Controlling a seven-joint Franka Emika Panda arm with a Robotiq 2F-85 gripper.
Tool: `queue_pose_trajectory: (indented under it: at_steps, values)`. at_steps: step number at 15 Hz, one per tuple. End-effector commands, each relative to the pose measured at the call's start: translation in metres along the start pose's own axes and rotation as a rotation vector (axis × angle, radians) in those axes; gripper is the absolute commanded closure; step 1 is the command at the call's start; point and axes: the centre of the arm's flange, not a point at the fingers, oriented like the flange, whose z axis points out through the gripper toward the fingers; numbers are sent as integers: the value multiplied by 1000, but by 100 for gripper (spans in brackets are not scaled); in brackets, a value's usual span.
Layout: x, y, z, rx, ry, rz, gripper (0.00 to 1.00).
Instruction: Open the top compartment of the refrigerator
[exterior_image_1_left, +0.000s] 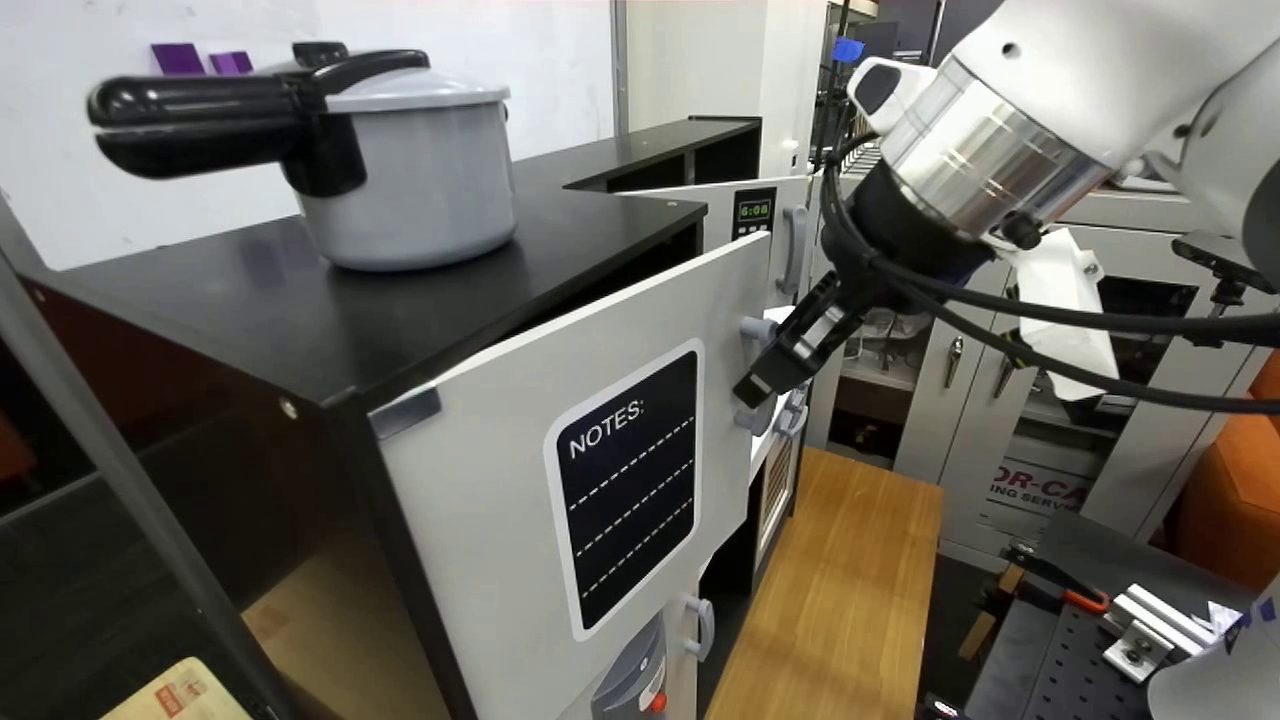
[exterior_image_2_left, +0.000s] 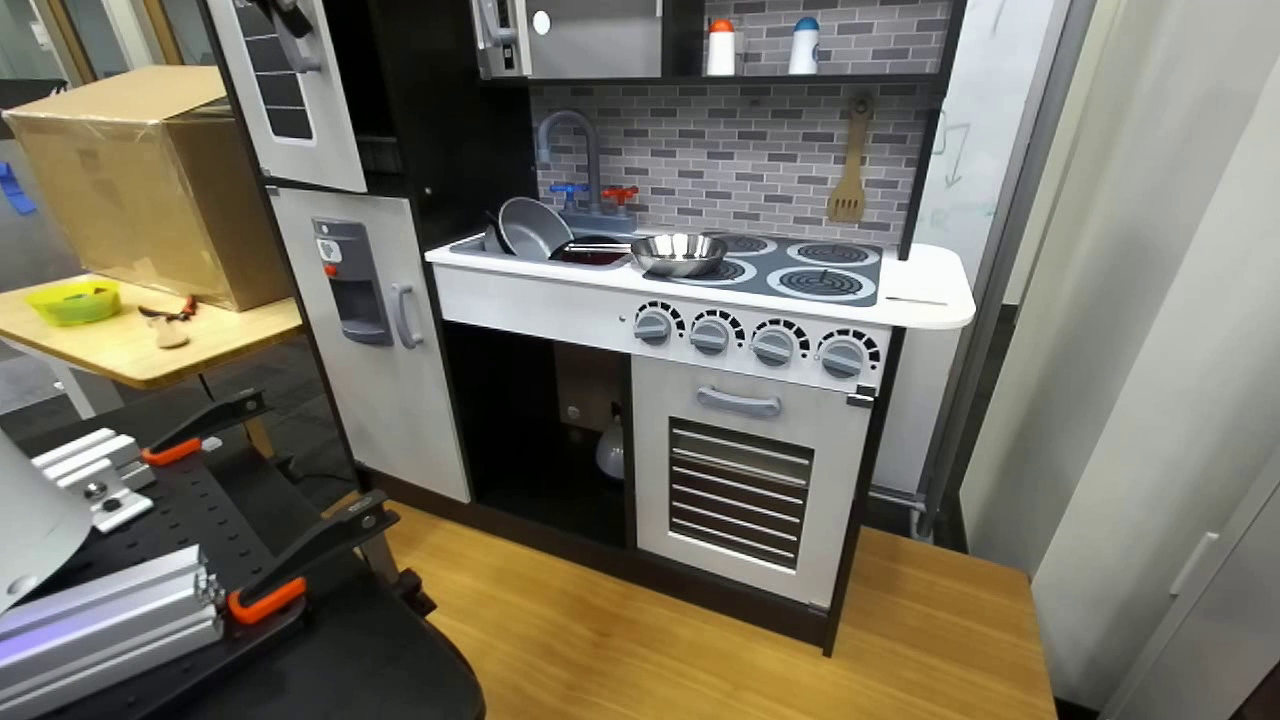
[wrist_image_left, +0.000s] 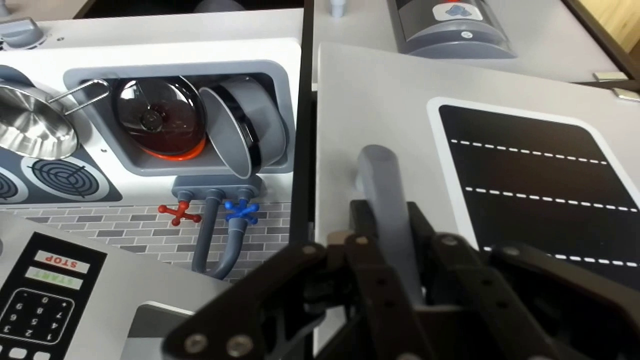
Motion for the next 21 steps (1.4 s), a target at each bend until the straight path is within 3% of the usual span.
queue_pose_trajectory:
  at_steps: [1, 10, 16, 17, 18, 21]
  values:
    - [-10, -10, -16, 20, 7, -50, 95]
    - [-24, -27, -58, -23, -47, -43, 95]
    - [-31, -33, -63, -53, -64, -3, 95]
    - [-31, -33, -64, -55, -66, 1, 67]
    - [-31, -33, -64, -53, -70, 5, 56]
    - [-32, -34, -67, -14, -96, 22, 56]
